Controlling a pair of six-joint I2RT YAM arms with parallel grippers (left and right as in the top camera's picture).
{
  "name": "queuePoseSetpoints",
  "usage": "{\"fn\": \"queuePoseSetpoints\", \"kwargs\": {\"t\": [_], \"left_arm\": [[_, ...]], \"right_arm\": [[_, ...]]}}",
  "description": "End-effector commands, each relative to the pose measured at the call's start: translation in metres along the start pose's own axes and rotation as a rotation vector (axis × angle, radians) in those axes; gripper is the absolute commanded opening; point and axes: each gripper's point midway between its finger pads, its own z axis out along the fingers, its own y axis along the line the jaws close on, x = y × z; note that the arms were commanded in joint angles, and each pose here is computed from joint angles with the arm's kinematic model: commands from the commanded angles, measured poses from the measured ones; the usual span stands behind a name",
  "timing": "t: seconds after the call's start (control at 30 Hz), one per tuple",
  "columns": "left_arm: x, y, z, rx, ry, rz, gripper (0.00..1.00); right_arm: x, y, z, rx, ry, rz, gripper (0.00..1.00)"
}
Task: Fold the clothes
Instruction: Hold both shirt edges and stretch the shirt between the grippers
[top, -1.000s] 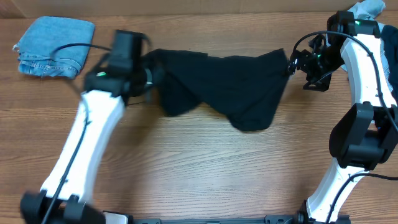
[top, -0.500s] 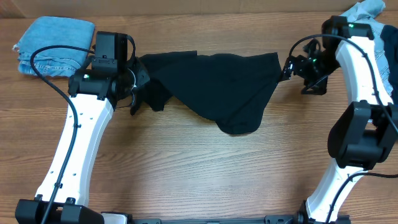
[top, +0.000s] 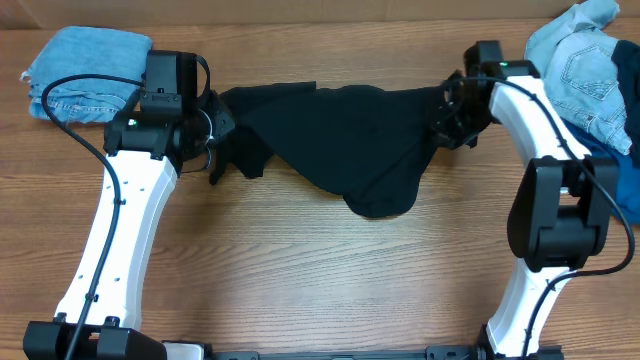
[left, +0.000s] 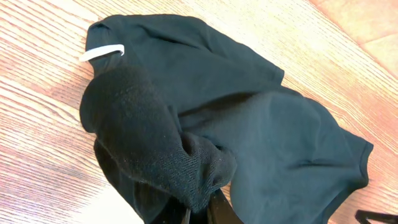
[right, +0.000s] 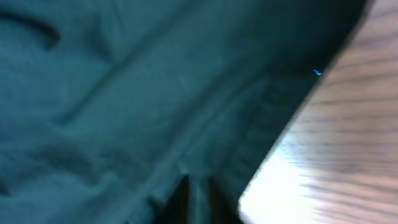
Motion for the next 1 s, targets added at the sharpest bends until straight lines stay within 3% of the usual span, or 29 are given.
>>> {"fn": "queuePoseSetpoints", "kwargs": {"t": [0.0,0.53,0.7,0.97], "left_arm": [[-0.003,-0.007,-0.004,0.027,-0.009,0.026,0.07],[-0.003,-0.008,-0.004,0.028,-0.009,0.026,0.09],[-0.004,-0.007,-0.004,0.026,-0.009,0.024,0.09],[-0.003,-0.006,-0.004,0.021,-0.008,0.024,0.12]], "right_arm": [[0.004,0.000,0.011,0.050,-0.015,0.041,0.04],[0.033,-0.028,0.049,0.105,0.036,0.067,0.04],[0.022,-0.068,0.045,0.287,-0.029,0.133,0.04],[0.008,-0.122,0.035,0.312,-0.057,0.260,0.04]]}}
